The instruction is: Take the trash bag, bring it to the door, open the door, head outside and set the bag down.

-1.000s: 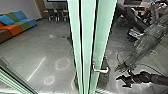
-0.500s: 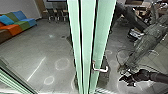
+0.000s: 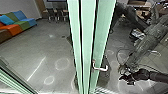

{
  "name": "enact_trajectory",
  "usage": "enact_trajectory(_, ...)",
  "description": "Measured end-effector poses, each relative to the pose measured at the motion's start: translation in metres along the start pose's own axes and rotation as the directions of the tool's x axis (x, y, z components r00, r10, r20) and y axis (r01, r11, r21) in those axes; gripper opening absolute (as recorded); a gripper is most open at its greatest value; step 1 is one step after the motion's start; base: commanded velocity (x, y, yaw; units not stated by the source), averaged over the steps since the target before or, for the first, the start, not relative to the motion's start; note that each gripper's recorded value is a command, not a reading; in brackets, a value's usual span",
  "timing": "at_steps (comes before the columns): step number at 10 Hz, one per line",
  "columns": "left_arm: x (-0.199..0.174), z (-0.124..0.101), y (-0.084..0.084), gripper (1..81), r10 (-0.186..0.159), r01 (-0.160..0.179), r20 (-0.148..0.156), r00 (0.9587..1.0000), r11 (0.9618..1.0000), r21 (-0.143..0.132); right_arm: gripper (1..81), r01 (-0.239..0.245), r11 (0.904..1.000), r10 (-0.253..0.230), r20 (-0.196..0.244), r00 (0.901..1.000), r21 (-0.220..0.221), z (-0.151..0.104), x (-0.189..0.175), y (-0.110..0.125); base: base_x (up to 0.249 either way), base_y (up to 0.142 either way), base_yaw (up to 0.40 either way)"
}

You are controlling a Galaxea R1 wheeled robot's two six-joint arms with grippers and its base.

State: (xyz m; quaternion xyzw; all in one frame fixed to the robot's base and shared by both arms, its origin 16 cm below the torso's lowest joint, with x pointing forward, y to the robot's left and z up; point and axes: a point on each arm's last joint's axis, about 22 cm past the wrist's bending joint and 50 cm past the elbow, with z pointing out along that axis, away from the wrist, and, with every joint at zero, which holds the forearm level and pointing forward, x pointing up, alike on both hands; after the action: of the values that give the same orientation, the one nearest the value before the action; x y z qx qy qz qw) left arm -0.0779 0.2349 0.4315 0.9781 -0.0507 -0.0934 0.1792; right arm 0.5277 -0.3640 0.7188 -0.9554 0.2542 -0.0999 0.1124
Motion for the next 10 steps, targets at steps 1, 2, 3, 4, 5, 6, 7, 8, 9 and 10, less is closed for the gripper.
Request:
enact_trajectory(1, 0.000, 0.000, 0.000, 1.0, 0.000, 0.000, 0.000, 1.0000, 1.0000, 0.000, 81.1, 0.001, 1.0000, -0.001, -0.006, 1.0000, 0.004, 0.001, 0.003, -0.001, 0.000, 0.000, 0.000)
enact_trajectory(2, 0.000, 0.000, 0.000, 1.0, 0.000, 0.000, 0.000, 1.0000, 1.0000, 0.000, 81.1, 0.002, 1.0000, -0.002, -0.010, 1.0000, 0.003, 0.001, 0.005, -0.001, 0.000, 0.000, 0.000)
enact_trajectory(3, 0.000, 0.000, 0.000, 1.0, 0.000, 0.000, 0.000, 1.0000, 1.0000, 0.000, 81.1, 0.009, 1.0000, -0.009, -0.015, 0.9998, -0.004, -0.001, 0.010, -0.001, 0.000, 0.000, 0.000)
enact_trajectory(4, 0.000, 0.000, 0.000, 1.0, 0.000, 0.000, 0.000, 1.0000, 1.0000, 0.000, 81.1, 0.037, 0.9992, -0.037, -0.026, 0.9990, -0.012, -0.006, 0.017, -0.001, 0.000, 0.000, 0.000)
enact_trajectory(5, 0.000, 0.000, 0.000, 1.0, 0.000, 0.000, 0.000, 1.0000, 1.0000, 0.000, 81.1, 0.056, 0.9984, -0.056, -0.041, 0.9976, -0.013, -0.010, 0.025, 0.001, 0.000, 0.000, 0.000)
enact_trajectory(6, 0.000, 0.000, 0.000, 1.0, 0.000, 0.000, 0.001, 1.0000, 1.0000, 0.000, 81.1, 0.077, 0.9968, -0.078, -0.053, 0.9955, -0.021, -0.016, 0.033, 0.001, 0.000, 0.000, 0.000)
enact_trajectory(7, 0.001, 0.000, 0.000, 1.0, -0.001, 0.001, -0.002, 1.0000, 1.0000, 0.000, 81.1, 0.114, 0.9928, -0.116, -0.071, 0.9907, -0.036, -0.023, 0.044, 0.004, 0.000, 0.000, 0.000)
enact_trajectory(8, 0.001, 0.000, 0.000, 1.0, -0.001, 0.001, -0.001, 1.0000, 1.0000, 0.000, 81.1, 0.112, 0.9930, -0.115, -0.090, 0.9893, -0.036, -0.030, 0.054, 0.006, 0.000, 0.000, 0.000)
enact_trajectory(9, 0.001, 0.000, 0.001, 1.0, -0.001, 0.001, -0.001, 1.0000, 1.0000, -0.001, 81.1, 0.115, 0.9930, -0.117, -0.119, 0.9859, -0.028, -0.043, 0.067, 0.008, 0.000, 0.000, 0.000)
enact_trajectory(10, 0.002, 0.001, 0.003, 1.0, -0.001, 0.001, -0.002, 1.0000, 1.0000, -0.004, 81.1, 0.102, 0.9946, -0.104, -0.149, 0.9834, -0.021, -0.060, 0.081, 0.010, 0.000, 0.000, 0.000)
